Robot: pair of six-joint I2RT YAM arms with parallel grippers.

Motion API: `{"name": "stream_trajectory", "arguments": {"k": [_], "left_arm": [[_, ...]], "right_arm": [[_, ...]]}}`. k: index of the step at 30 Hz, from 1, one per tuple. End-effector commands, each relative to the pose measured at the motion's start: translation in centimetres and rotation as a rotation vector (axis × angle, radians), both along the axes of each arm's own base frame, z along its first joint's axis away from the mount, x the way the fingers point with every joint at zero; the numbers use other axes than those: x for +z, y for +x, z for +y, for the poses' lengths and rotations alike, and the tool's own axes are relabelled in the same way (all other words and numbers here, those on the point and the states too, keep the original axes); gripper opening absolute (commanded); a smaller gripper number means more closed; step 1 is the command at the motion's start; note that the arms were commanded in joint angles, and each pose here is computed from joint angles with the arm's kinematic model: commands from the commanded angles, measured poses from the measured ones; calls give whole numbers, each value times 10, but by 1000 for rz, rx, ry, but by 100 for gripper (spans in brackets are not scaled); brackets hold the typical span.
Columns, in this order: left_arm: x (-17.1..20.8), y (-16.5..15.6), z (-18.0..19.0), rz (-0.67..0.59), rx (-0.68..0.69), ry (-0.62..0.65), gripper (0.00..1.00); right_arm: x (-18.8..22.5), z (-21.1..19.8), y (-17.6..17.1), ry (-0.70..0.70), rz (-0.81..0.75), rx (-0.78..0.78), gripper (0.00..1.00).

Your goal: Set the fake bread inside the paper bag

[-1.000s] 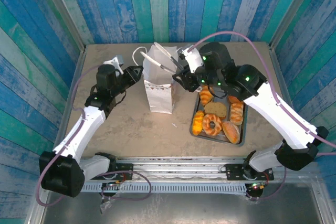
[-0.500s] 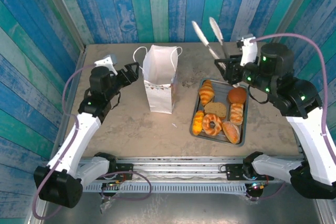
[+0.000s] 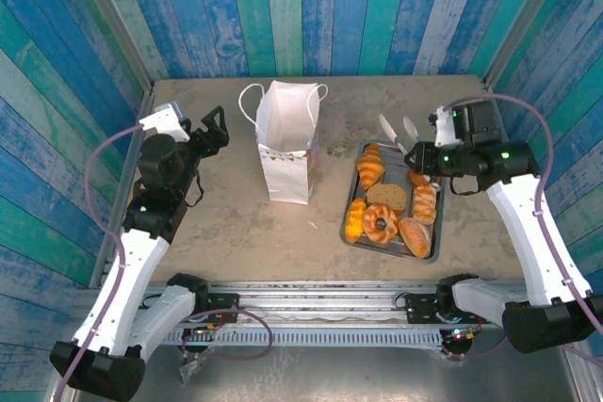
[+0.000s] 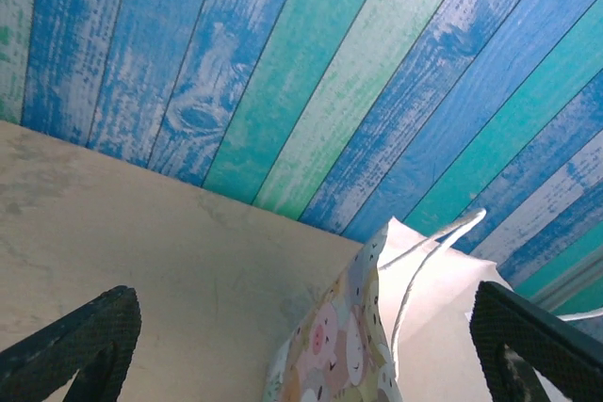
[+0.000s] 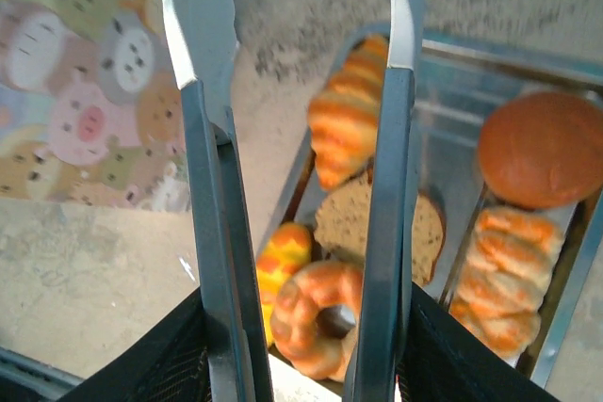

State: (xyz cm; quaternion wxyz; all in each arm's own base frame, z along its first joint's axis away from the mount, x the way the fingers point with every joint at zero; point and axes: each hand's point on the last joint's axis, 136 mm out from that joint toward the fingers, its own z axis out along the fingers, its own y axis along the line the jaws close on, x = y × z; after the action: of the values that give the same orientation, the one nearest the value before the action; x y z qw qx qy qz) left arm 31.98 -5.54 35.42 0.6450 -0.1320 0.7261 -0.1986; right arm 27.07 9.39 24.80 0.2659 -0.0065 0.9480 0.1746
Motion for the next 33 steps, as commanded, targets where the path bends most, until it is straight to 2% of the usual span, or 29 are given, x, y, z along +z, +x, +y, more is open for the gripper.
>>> {"name": "stream_trajectory", "arguments": {"k": [1,9,16,33], "left_arm": [[-2,-3,10,-8,48,36,94],[-7,-1,8,9,39,44,94],[-9,2,5,15,26,43,94],[-15,10,0,32,9,17,94]], "right_arm": [[-21,2,-3,22,76,7,49],[-67,4,-1,36,218,28,52],[-87,5,4,44,259,34,56],[-119,16,12,91,341,75,56]]}}
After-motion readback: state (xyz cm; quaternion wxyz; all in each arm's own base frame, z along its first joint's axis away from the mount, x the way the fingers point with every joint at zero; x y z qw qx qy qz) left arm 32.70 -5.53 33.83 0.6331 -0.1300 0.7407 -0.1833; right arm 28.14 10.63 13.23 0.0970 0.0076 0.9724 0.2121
